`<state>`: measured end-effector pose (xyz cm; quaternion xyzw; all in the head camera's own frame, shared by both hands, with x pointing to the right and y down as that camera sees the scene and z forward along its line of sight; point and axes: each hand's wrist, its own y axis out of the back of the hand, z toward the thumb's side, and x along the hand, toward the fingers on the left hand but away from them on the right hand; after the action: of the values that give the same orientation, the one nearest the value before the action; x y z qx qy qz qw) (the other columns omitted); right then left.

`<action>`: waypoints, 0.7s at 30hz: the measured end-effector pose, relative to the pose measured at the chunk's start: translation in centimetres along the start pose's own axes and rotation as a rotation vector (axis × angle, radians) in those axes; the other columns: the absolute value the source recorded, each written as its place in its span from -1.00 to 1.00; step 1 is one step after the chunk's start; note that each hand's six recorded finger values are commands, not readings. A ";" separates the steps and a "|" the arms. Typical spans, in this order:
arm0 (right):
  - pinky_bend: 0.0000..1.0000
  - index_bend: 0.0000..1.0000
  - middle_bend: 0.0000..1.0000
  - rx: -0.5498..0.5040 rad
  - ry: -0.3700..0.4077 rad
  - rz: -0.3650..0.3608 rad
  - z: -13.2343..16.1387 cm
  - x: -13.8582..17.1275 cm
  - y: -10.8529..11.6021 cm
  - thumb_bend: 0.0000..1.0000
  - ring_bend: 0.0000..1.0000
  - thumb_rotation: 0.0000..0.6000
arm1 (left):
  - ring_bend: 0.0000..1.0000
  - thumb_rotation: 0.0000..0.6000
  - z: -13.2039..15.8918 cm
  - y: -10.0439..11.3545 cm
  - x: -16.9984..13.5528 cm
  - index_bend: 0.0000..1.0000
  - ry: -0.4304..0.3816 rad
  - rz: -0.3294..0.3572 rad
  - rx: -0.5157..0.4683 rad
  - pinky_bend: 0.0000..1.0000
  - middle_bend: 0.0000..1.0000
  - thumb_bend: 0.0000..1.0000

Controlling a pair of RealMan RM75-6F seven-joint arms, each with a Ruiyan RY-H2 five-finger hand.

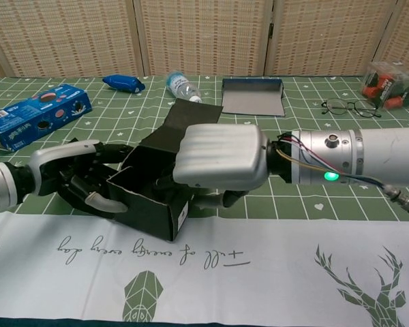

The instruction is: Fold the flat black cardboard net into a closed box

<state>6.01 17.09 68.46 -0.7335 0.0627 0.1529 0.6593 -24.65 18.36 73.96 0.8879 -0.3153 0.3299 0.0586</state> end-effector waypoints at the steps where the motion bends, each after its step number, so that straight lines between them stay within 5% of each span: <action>1: 1.00 -0.07 0.00 0.002 0.004 0.005 0.0 0.0 0.1 0.09 0.55 1.00 | 0.05 1.00 0.1 0.0 0.0 -0.56 -0.002 0.000 -0.002 0.36 -0.59 -0.70; 8: 1.00 0.20 0.33 0.002 -0.006 0.006 -0.1 0.0 0.2 0.15 0.56 1.00 | 0.06 1.00 0.0 -0.1 0.1 -0.56 -0.001 0.004 -0.003 0.36 -0.59 -0.70; 12: 1.00 0.17 0.19 -0.003 -0.026 0.009 -0.4 0.4 -0.3 0.14 0.56 1.00 | 0.06 1.00 0.1 0.1 0.1 -0.56 -0.003 0.016 0.003 0.36 -0.59 -0.70; 17: 1.00 -0.59 -0.53 0.004 -0.087 0.021 -1.2 1.2 -0.9 -0.13 0.47 1.00 | 0.02 1.00 0.4 0.3 0.2 -0.60 -0.011 0.035 0.021 0.36 -0.60 -0.70; 21: 1.00 -0.97 -0.81 -0.005 -0.165 0.027 -2.0 1.9 -1.2 -0.46 0.38 1.00 | -0.13 1.00 0.7 0.5 -0.1 -0.69 -0.019 0.057 0.040 0.34 -0.68 -0.71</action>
<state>8.44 15.44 69.16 -0.7191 0.0178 0.2217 0.6583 -24.63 17.74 73.28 0.8826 -0.3344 0.3292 0.0281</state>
